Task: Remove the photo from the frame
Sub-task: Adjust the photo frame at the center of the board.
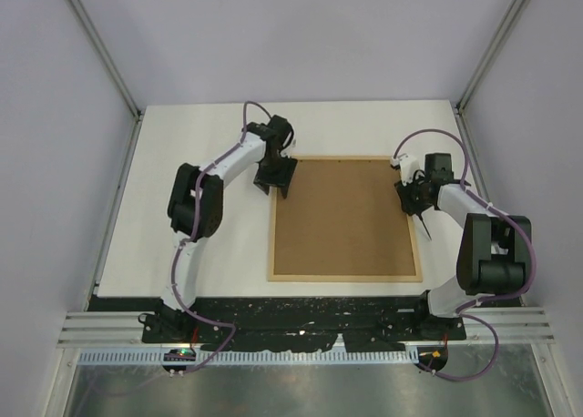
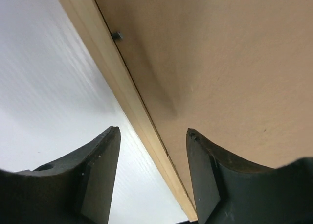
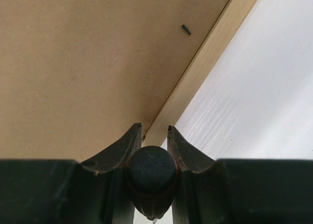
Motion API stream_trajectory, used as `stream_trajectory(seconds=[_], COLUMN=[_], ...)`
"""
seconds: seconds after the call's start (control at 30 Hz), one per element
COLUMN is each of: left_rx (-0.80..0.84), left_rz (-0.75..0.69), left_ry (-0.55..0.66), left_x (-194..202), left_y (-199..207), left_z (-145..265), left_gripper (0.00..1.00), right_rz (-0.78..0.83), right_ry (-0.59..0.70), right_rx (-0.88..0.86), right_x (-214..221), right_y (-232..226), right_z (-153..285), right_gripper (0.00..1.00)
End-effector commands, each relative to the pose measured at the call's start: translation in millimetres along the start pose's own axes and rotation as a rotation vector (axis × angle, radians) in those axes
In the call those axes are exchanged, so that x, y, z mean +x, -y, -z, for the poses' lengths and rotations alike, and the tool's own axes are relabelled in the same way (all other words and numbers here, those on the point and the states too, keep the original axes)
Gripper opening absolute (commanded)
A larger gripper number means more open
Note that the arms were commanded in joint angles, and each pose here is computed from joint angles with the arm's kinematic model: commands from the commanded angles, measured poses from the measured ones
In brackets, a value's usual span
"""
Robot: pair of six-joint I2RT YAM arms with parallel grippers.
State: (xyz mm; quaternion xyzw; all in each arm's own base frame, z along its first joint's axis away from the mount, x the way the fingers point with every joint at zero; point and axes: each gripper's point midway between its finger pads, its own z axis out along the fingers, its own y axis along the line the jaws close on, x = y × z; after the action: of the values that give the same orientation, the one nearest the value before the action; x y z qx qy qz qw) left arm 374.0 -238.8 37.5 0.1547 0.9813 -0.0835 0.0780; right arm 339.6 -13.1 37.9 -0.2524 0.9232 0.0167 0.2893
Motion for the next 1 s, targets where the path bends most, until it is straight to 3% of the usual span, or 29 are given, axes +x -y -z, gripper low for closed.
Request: stream_trajectory(seconds=[0.0,0.33,0.97], left_rx=[-0.059,-0.074,-0.144], left_rz=[0.032,0.041,-0.001], left_ry=[0.141,0.135,0.173], left_x=[-57,-78,-88], left_y=[-28,-31,-26], left_z=[23,-3,-3], left_gripper=[0.61,0.62,0.5], right_rz=[0.024,0.033,0.051], right_ry=[0.039,0.046,0.06], right_rx=[-0.021,-0.037,-0.059], right_x=[-8,-8,-3], right_y=[-4,-11,-23], right_z=[5,8,21], right_gripper=[0.08,0.08,0.08])
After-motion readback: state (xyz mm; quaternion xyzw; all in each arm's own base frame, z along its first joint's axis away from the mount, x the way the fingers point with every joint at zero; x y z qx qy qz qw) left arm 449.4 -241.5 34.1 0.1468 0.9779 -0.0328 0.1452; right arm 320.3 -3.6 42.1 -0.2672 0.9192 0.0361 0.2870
